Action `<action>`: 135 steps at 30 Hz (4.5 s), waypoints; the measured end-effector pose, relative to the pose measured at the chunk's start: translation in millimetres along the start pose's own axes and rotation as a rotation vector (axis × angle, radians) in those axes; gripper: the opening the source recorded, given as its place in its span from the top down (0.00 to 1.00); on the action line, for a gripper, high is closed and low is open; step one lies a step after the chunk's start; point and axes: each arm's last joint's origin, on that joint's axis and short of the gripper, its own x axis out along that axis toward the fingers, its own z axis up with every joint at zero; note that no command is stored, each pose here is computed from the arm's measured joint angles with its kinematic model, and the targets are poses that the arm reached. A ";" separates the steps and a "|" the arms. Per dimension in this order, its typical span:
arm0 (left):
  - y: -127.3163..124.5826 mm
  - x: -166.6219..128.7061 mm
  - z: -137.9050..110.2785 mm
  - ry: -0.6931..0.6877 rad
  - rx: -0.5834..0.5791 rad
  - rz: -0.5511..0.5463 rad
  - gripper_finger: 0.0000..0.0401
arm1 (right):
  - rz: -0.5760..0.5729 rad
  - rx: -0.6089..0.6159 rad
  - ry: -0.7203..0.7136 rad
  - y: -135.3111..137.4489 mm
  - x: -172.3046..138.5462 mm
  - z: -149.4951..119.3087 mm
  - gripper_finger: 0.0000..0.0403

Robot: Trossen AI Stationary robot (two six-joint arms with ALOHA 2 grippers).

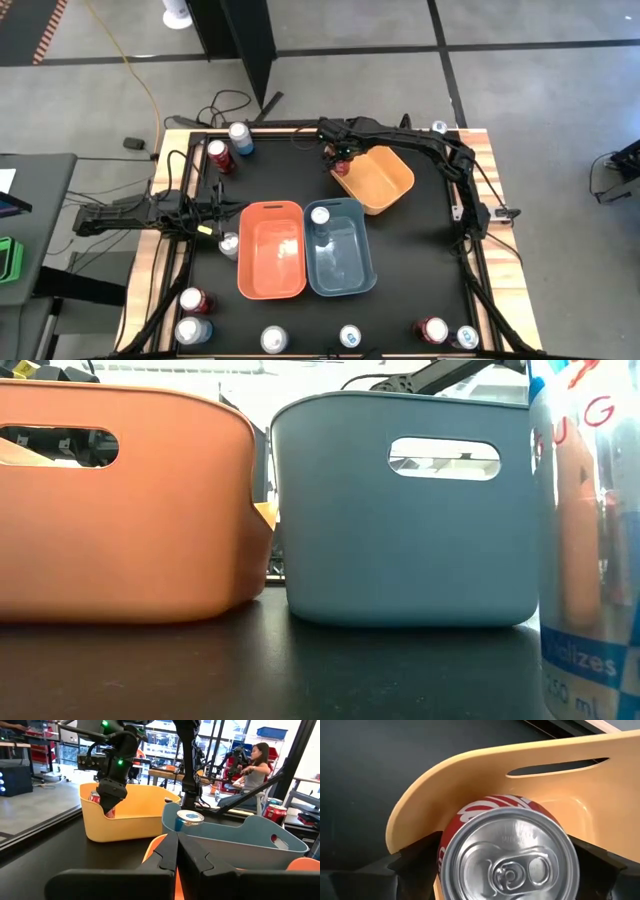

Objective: Sort soda cans
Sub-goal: Put the top right red soda can into the yellow bin, then put the top right blue soda can into the blue bin

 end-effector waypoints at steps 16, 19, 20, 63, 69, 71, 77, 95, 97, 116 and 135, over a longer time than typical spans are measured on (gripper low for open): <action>0.0 0.0 -0.1 0.001 0.000 0.001 1.00 | -0.001 -0.003 -0.009 0.8 -0.8 0.0 0.05; 0.0 0.0 -0.1 0.001 0.000 0.001 1.00 | -0.021 -0.004 -0.019 0.1 -1.1 0.2 0.05; 0.0 0.0 -0.1 0.001 0.000 0.001 1.00 | -0.028 -0.006 -0.015 -0.3 -2.1 0.1 0.05; -0.1 -0.2 -3.5 0.041 -0.007 -0.014 1.00 | -0.190 -0.033 -0.335 -58.3 -227.8 -17.0 0.01; -0.1 -0.2 -3.6 0.043 -0.006 -0.014 1.00 | -0.255 0.067 -0.342 -81.0 -244.9 -65.4 0.01; -0.1 -0.2 -3.7 0.043 -0.008 -0.014 1.00 | -0.261 0.099 -0.353 -87.6 -245.9 -81.7 0.01; -0.1 -0.2 -3.5 0.042 -0.021 -0.013 1.00 | -0.258 0.185 -0.347 -105.8 -234.5 -128.5 0.01; -1.0 -0.4 9.2 -0.095 0.022 -0.010 1.00 | -0.300 0.539 -0.329 -145.1 -179.6 -174.8 0.01; -0.7 -0.6 11.3 -0.117 0.026 0.004 1.00 | -0.287 0.612 -0.353 -147.1 -175.0 -163.8 0.01; -0.6 -0.8 12.7 -0.132 0.050 0.011 1.00 | -0.410 0.841 -0.190 -226.8 -121.9 -69.1 0.01; -1.7 -0.8 12.5 -0.129 0.040 -0.026 1.00 | -0.453 0.989 -0.166 -228.3 -73.7 -39.1 0.04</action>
